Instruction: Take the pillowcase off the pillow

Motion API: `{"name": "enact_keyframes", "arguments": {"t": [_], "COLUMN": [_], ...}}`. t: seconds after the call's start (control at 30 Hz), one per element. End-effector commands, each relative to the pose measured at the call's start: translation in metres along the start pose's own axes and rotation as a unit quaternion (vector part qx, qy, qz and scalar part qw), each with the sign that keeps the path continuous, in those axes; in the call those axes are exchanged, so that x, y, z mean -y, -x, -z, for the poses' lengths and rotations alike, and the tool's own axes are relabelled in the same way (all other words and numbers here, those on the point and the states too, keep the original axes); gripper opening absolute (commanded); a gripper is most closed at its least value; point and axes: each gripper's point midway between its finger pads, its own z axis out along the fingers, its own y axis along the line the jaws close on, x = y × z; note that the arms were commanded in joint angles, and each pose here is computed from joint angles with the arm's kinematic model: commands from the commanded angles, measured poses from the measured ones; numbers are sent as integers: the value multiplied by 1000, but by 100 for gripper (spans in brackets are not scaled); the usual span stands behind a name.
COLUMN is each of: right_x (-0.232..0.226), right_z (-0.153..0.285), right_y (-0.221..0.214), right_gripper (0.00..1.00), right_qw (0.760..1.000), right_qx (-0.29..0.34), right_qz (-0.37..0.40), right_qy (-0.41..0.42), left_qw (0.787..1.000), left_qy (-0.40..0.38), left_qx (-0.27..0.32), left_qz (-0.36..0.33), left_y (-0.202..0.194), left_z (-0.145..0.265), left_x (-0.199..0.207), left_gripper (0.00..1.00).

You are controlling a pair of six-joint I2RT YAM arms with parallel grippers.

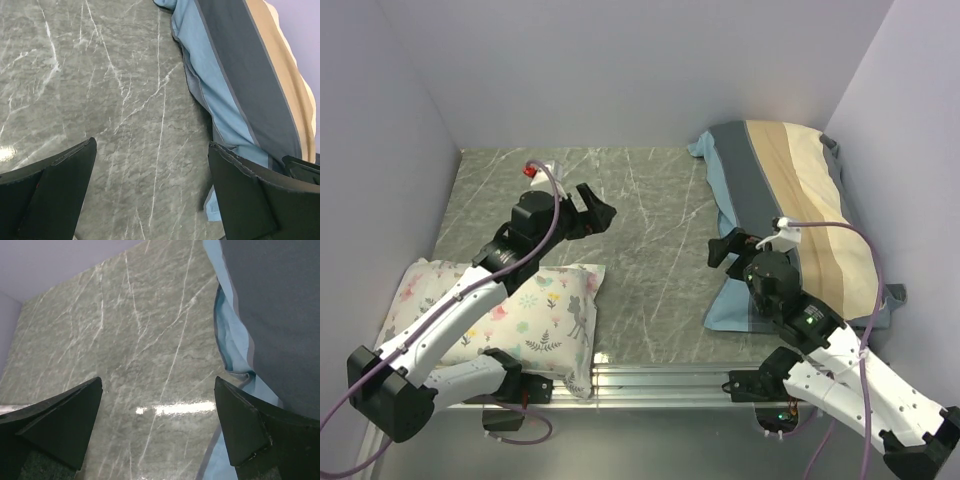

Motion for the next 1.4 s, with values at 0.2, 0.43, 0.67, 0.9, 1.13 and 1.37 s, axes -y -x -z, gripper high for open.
{"name": "enact_keyframes", "arguments": {"t": [0.2, 0.43, 0.67, 0.9, 1.13, 1.37], "right_x": [-6, 18, 64, 112, 130, 74], "right_z": [-16, -93, -162, -194, -205, -203], "right_y": [62, 105, 98, 71, 43, 48], "right_gripper": [100, 98, 97, 98, 59, 0], "right_qw": [992, 976, 927, 854, 838, 889], "right_qx": [24, -28, -84, -126, -161, -159], "right_qz": [78, 81, 147, 234, 266, 238], "right_qy": [-96, -199, -334, -447, -448, -356], "left_qw": [998, 995, 990, 983, 982, 983], "left_qy": [-37, -87, -125, -145, -146, -134], "left_qx": [51, 34, -41, -93, -103, -106], "left_qz": [7, 46, 45, 58, 63, 63], "left_y": [46, 61, 34, -4, -17, -25], "left_z": [-7, -60, -128, -161, -169, -172], "left_x": [34, 63, 72, 65, 59, 49], "left_gripper": [99, 99, 99, 99, 99, 99]}}
